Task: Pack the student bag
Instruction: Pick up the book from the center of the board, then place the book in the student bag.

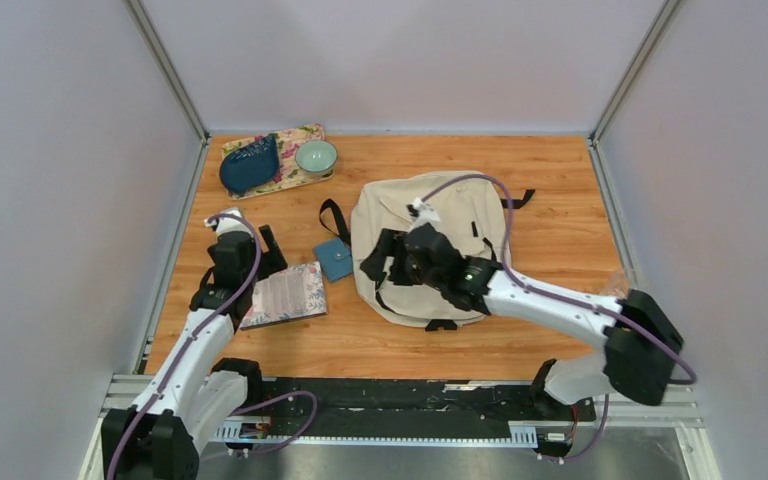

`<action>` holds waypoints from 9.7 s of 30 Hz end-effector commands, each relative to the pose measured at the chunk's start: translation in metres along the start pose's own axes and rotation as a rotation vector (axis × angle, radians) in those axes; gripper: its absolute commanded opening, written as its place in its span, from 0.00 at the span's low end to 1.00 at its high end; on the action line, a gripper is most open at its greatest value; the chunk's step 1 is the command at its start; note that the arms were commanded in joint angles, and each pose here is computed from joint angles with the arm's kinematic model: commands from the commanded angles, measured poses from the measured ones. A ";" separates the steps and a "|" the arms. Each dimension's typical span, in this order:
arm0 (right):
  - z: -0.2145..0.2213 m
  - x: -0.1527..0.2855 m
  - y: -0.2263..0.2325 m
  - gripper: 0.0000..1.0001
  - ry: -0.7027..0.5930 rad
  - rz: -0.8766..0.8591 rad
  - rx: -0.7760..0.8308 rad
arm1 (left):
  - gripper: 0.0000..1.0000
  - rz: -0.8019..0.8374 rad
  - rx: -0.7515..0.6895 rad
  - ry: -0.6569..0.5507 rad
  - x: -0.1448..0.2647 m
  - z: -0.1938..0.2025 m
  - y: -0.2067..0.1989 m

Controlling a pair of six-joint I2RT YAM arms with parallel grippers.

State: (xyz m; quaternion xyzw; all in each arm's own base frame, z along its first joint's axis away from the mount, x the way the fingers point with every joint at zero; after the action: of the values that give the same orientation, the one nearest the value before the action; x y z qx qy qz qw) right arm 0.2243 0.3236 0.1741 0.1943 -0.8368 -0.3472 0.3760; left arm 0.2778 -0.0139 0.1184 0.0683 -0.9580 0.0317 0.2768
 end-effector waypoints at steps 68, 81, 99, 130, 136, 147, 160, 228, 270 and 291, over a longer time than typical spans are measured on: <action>0.124 -0.162 0.111 0.40 0.616 -0.405 -0.094 | 0.23 0.052 0.482 0.073 -0.014 0.076 0.039; 0.118 -0.162 0.109 0.00 0.585 -0.392 -0.075 | 0.20 0.042 0.476 0.078 -0.012 0.068 0.041; -0.044 -0.030 0.140 0.00 0.142 -0.544 -0.064 | 0.79 0.082 0.375 -0.018 0.059 -0.056 0.038; -0.071 0.075 0.075 0.00 -0.099 -0.568 -0.280 | 0.81 0.931 0.500 -0.348 0.094 -0.073 -0.162; -0.052 0.084 0.072 0.00 -0.001 -0.596 -0.285 | 0.81 0.958 0.478 -0.393 0.097 -0.076 -0.171; -0.020 0.100 0.071 0.00 0.173 -0.669 -0.287 | 0.81 1.040 0.451 -0.340 0.100 -0.066 -0.191; -0.011 0.084 0.056 0.05 0.191 -0.595 -0.297 | 0.00 1.023 0.424 -0.343 0.098 -0.054 -0.187; -0.121 0.257 -0.154 0.00 -0.869 0.107 -0.424 | 0.75 1.187 -0.636 -0.218 0.114 0.019 -0.337; -0.115 0.263 -0.154 0.00 -0.839 0.071 -0.421 | 0.00 1.204 -1.044 -0.220 0.120 0.078 -0.380; -0.079 0.298 -0.173 0.00 -0.680 0.080 -0.513 | 0.00 0.939 -0.548 -0.398 0.117 -0.053 -0.365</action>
State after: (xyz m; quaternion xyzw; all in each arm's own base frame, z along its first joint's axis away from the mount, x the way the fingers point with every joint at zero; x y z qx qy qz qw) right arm 0.1208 0.0029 0.2030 -0.1027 -0.8502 -0.4937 0.1512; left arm 0.2457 -0.3839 0.1743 -0.4740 -0.8515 -0.1927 0.1147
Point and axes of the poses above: each gripper's point midway between its finger pads, its own x axis back along the fingers, its own y axis along the line the jaws close on, z = x × y, the point moved 1 cm from there along x, back along the fingers, and after that the axes turned 12 degrees about -x, right-handed, at the moved point
